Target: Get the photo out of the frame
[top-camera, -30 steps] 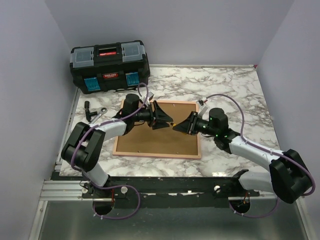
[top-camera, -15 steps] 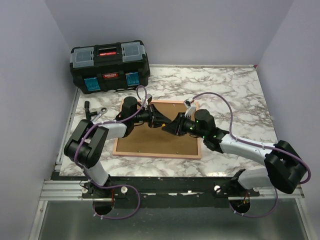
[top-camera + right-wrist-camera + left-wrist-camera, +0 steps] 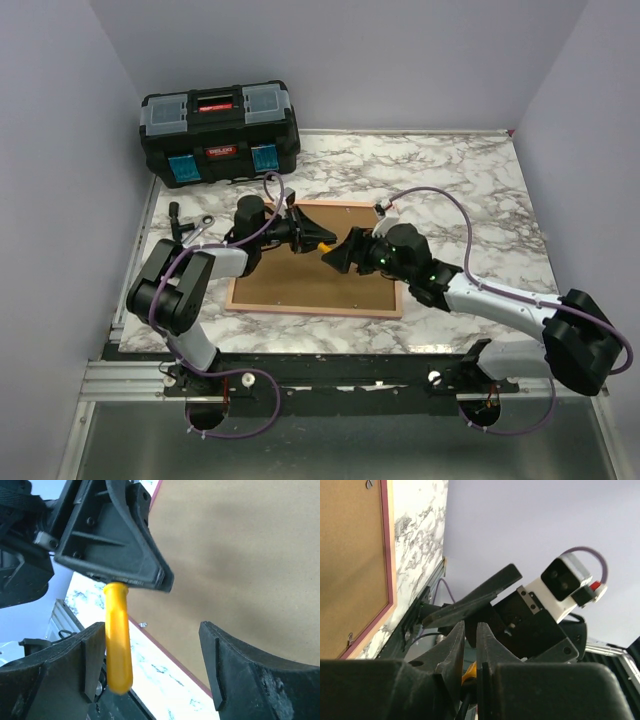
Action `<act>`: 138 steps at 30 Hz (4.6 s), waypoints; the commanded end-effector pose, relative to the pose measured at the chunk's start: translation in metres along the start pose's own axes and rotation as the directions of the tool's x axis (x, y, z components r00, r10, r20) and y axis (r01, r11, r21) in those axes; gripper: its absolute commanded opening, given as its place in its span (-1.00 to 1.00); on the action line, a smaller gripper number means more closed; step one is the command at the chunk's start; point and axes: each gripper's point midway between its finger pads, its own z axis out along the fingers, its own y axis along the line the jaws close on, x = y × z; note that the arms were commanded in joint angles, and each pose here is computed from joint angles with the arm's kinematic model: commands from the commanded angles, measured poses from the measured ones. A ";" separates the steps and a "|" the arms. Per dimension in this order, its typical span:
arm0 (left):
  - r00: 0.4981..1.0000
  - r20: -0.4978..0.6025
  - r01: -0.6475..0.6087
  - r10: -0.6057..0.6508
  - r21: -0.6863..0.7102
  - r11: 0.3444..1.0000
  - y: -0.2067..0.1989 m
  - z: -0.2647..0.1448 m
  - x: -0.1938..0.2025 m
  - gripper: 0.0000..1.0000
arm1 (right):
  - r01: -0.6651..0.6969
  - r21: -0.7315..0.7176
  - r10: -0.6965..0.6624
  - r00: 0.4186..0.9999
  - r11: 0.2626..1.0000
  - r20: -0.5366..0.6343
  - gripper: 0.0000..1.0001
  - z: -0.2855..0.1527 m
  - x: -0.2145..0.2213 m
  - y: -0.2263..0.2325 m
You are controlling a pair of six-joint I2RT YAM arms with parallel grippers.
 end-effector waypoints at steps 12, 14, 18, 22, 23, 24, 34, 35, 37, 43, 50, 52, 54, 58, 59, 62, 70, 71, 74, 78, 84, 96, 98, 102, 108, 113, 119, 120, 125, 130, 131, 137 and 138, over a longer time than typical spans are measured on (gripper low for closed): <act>0.991 0.021 0.126 -0.131 0.162 0.979 -0.006 -0.017 -0.009 -1.00 | 0.018 -0.002 -0.017 0.982 1.000 0.188 0.10 0.016 -0.023 0.032; 0.991 0.024 0.125 -0.130 0.159 0.979 -0.005 -0.017 -0.009 -1.00 | 0.029 0.012 -0.031 0.984 1.000 0.176 0.06 0.024 -0.022 0.034; 0.991 0.030 0.127 -0.133 0.153 0.980 -0.004 -0.018 -0.009 -1.00 | 0.031 0.051 -0.041 0.980 0.998 0.193 0.01 0.029 -0.021 0.031; 0.990 0.030 0.131 -0.137 0.149 0.980 -0.002 -0.018 -0.008 -1.00 | 0.036 0.075 -0.051 0.975 0.997 0.215 0.02 0.026 -0.024 0.028; 0.990 0.033 0.132 -0.138 0.148 0.980 -0.001 -0.018 -0.009 -1.00 | 0.033 0.087 -0.051 0.974 0.996 0.220 0.05 0.025 -0.025 0.026; 0.990 0.032 0.134 -0.140 0.146 0.980 -0.001 -0.018 -0.009 -1.00 | 0.027 0.102 -0.049 0.973 0.994 0.226 0.07 0.024 -0.026 0.023; 0.990 0.039 0.132 -0.138 0.139 0.982 0.001 -0.018 -0.009 -1.00 | 0.031 0.067 -0.045 0.974 0.997 0.223 -0.28 0.027 -0.025 0.029; 0.990 0.041 0.130 -0.137 0.139 0.982 0.001 -0.018 -0.009 -1.00 | 0.034 0.062 -0.047 0.975 0.997 0.217 -0.31 0.028 -0.024 0.030; 0.990 0.041 0.131 -0.138 0.136 0.982 0.002 -0.019 -0.009 -1.00 | 0.034 0.056 -0.045 0.977 0.998 0.209 -0.30 0.030 -0.023 0.031; 0.991 0.048 0.117 -0.124 0.130 0.985 0.001 -0.019 -0.009 -1.00 | 0.025 0.058 -0.036 0.978 0.998 0.204 -0.15 0.029 -0.019 0.028; 0.992 0.056 0.106 -0.113 0.119 0.987 0.002 -0.019 -0.009 -1.00 | 0.035 0.050 -0.044 0.980 0.998 0.194 -0.69 0.031 -0.019 0.032; 0.992 0.059 0.102 -0.109 0.119 0.988 0.001 -0.019 -0.009 -1.00 | 0.040 0.049 -0.048 0.983 0.998 0.179 -0.27 0.034 -0.017 0.033; 0.993 0.058 0.099 -0.107 0.121 0.988 0.000 -0.020 -0.009 -1.00 | 0.035 0.047 -0.042 0.985 0.998 0.170 -0.21 0.036 -0.014 0.031; 0.993 0.059 0.099 -0.107 0.120 0.988 0.001 -0.020 -0.008 -1.00 | 0.030 0.066 -0.041 0.985 0.997 0.170 -0.29 0.037 -0.013 0.028; 0.993 0.059 0.099 -0.106 0.119 0.988 0.001 -0.020 -0.008 -1.00 | 0.034 0.065 -0.045 0.984 0.997 0.174 -0.40 0.037 -0.015 0.028; 0.993 0.060 0.098 -0.106 0.116 0.988 0.001 -0.020 -0.008 -1.00 | 0.042 0.072 -0.055 0.981 0.997 0.185 -0.82 0.035 -0.019 0.029; 0.991 0.133 0.010 -0.013 0.028 1.000 0.011 -0.024 -0.018 0.09 | 0.037 0.172 -0.068 0.982 0.984 0.177 -0.99 0.021 -0.015 0.007; 0.990 0.144 0.003 -0.003 0.001 1.000 0.012 -0.026 -0.021 0.26 | 0.044 0.191 -0.077 0.983 0.981 0.168 -0.99 0.020 -0.015 0.003; 0.979 0.189 -0.070 0.078 -0.047 0.996 0.004 -0.034 -0.029 0.42 | 0.070 0.260 -0.099 0.990 0.963 0.100 -0.99 0.020 -0.012 -0.015; 0.949 0.255 -0.149 0.182 -0.146 0.978 -0.003 -0.049 -0.038 0.58 | 0.070 0.304 -0.098 0.992 0.950 0.080 -0.99 0.017 -0.025 -0.036; 0.910 0.297 -0.230 0.289 -0.217 0.949 -0.020 -0.061 -0.043 0.64 | 0.032 0.425 -0.078 0.993 0.905 0.092 -0.99 0.002 -0.051 -0.068; 0.596 0.383 -0.567 0.706 -0.422 0.708 -0.137 -0.106 -0.029 0.64 | 0.013 0.482 0.020 0.998 0.876 -0.064 -0.99 -0.004 -0.060 -0.133; 0.594 0.357 -0.612 0.721 -0.381 0.693 -0.158 -0.100 -0.020 0.64 | 0.016 0.440 0.024 0.996 0.898 -0.084 -0.99 0.007 -0.065 -0.130; 0.554 0.300 -0.687 0.776 -0.361 0.630 -0.184 -0.086 -0.015 0.64 | 0.033 0.407 0.009 0.995 0.913 -0.099 -0.99 0.033 -0.074 -0.131; 0.455 0.200 -0.757 0.868 -0.426 0.495 -0.174 -0.080 -0.020 0.63 | 0.069 0.459 -0.028 0.995 0.886 -0.097 -0.99 0.053 -0.085 -0.154; 0.437 0.166 -0.747 0.884 -0.481 0.459 -0.149 -0.083 -0.023 0.63 | 0.079 0.469 -0.037 0.994 0.880 -0.100 -0.99 0.062 -0.081 -0.165; 0.424 0.141 -0.757 0.895 -0.487 0.435 -0.145 -0.077 -0.022 0.62 | 0.087 0.466 -0.049 0.994 0.881 -0.094 -0.99 0.070 -0.085 -0.169; 0.425 0.139 -0.757 0.895 -0.488 0.435 -0.144 -0.076 -0.023 0.62 | 0.092 0.485 -0.060 0.995 0.870 -0.081 -0.99 0.070 -0.088 -0.174; 0.448 0.138 -0.744 0.883 -0.491 0.454 -0.140 -0.075 -0.025 0.62 | 0.125 0.493 -0.083 0.991 0.861 -0.106 -0.99 0.076 -0.092 -0.178; 0.436 0.150 -0.765 0.887 -0.457 0.454 -0.146 -0.073 -0.015 0.61 | 0.142 0.512 -0.097 0.989 0.847 -0.114 -0.99 0.077 -0.091 -0.185; 0.432 0.150 -0.763 0.890 -0.465 0.449 -0.146 -0.074 -0.016 0.61 | 0.144 0.509 -0.098 0.988 0.849 -0.117 -0.99 0.078 -0.090 -0.185; 0.439 0.146 -0.758 0.887 -0.470 0.453 -0.144 -0.074 -0.018 0.61 | 0.157 0.521 -0.106 0.986 0.839 -0.126 -0.99 0.077 -0.089 -0.190; 0.440 0.147 -0.757 0.886 -0.470 0.454 -0.144 -0.074 -0.018 0.61 | 0.164 0.523 -0.112 0.985 0.837 -0.130 -0.99 0.076 -0.089 -0.190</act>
